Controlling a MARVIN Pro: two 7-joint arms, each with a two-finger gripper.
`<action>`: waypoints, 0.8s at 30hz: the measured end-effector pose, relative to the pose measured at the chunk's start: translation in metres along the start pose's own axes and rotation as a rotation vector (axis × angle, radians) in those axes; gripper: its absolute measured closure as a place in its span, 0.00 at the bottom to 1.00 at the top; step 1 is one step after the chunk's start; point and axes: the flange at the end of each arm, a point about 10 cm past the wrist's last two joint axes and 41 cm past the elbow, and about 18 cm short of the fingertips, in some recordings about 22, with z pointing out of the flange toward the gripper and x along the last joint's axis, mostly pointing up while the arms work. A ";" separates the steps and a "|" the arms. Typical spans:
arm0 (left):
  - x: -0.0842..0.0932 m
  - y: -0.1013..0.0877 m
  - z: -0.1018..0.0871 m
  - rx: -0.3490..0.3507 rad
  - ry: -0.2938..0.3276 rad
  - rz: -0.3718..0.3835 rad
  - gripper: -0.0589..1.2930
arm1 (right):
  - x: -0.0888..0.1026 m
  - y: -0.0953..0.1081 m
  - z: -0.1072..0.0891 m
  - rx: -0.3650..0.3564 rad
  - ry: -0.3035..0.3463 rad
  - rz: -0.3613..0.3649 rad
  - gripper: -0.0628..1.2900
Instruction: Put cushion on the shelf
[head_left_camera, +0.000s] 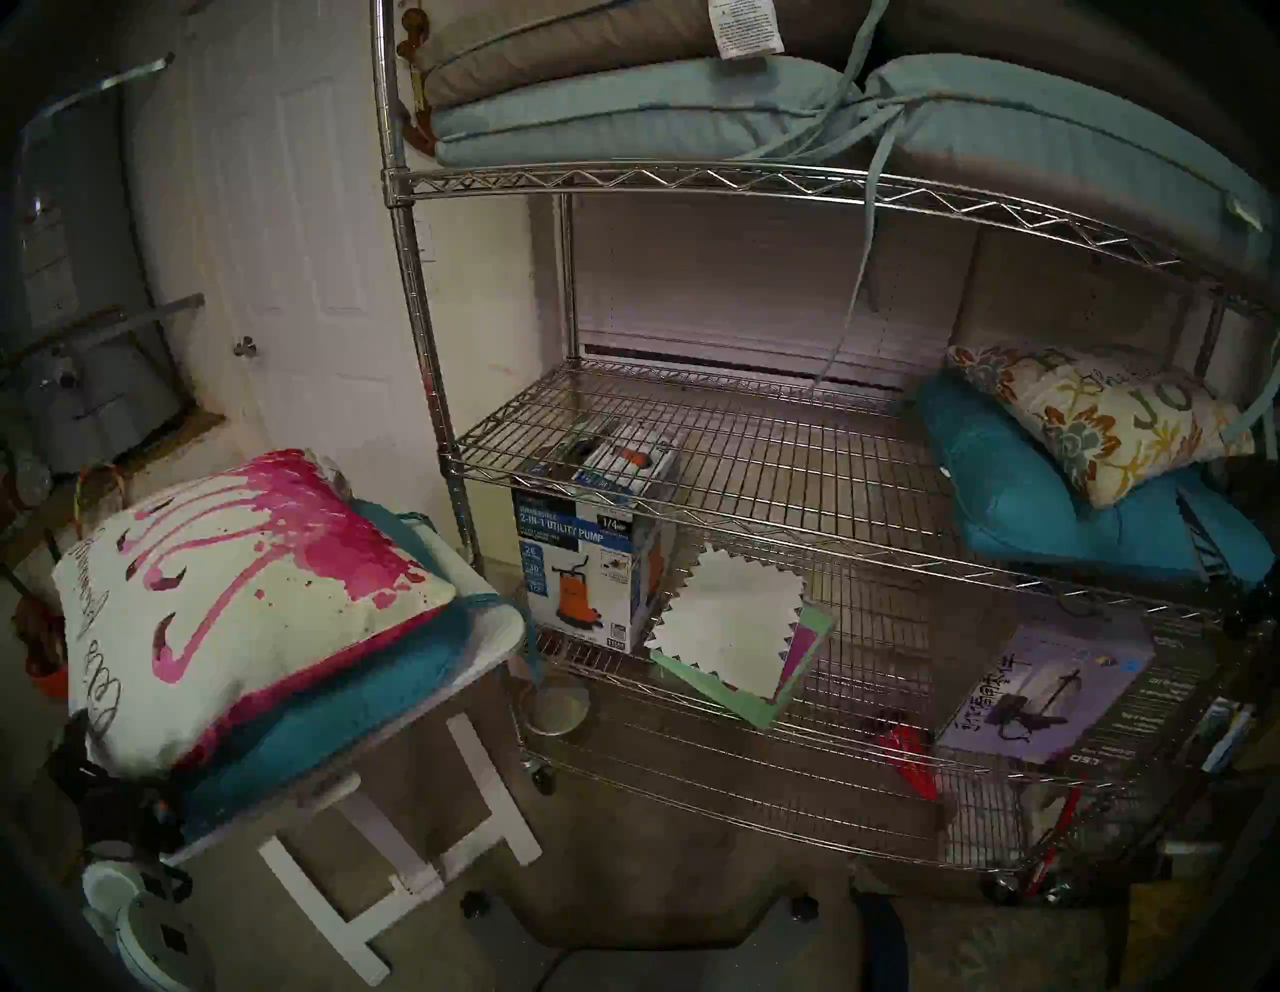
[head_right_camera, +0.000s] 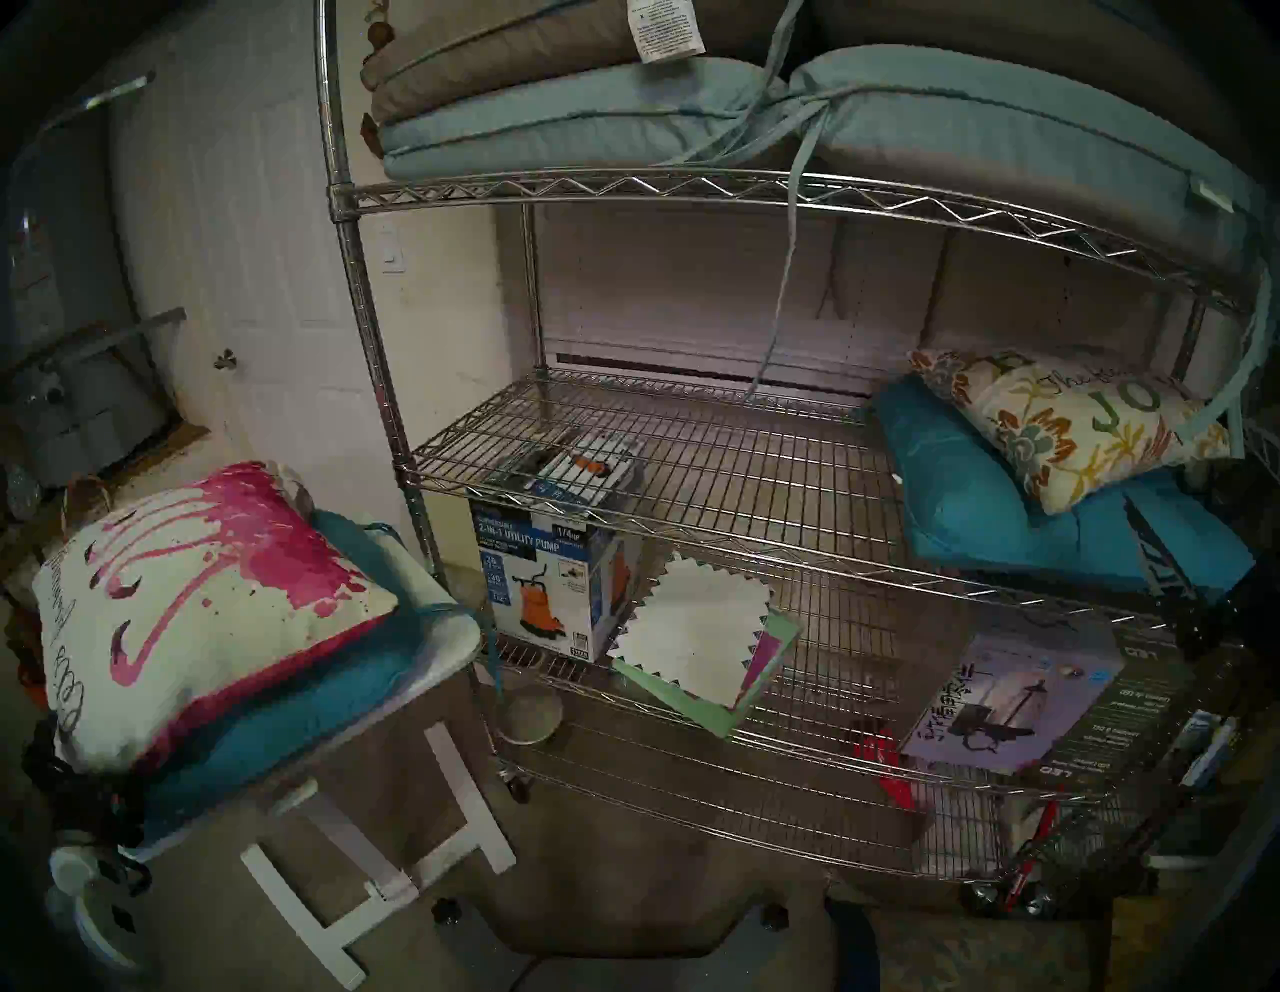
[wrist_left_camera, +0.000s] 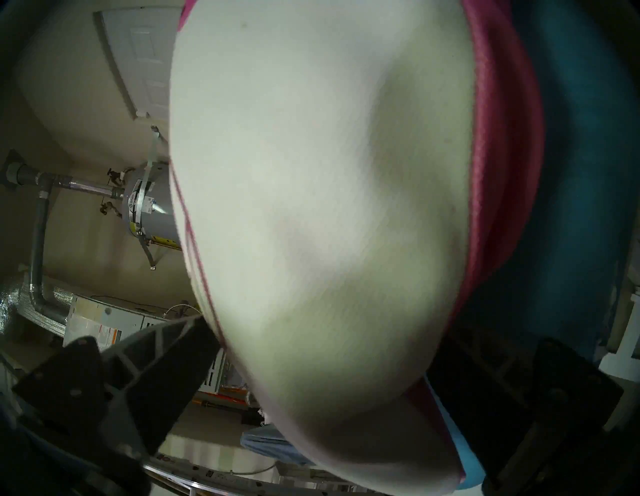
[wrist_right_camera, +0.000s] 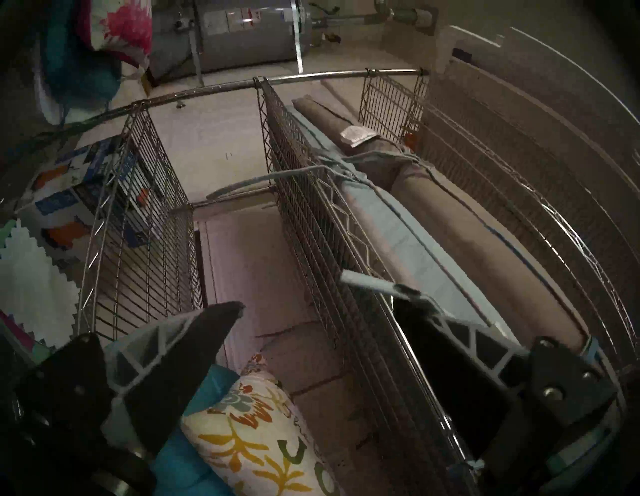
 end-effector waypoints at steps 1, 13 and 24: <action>0.000 0.000 0.000 0.000 0.000 0.000 0.02 | 0.004 0.001 -0.001 -0.026 0.016 -0.010 0.04; 0.000 0.000 0.000 0.001 0.000 -0.001 0.02 | 0.036 -0.003 0.001 -0.091 0.112 -0.030 0.04; 0.000 0.000 0.001 0.000 0.000 -0.002 0.02 | 0.059 -0.016 0.007 -0.110 0.189 -0.031 0.04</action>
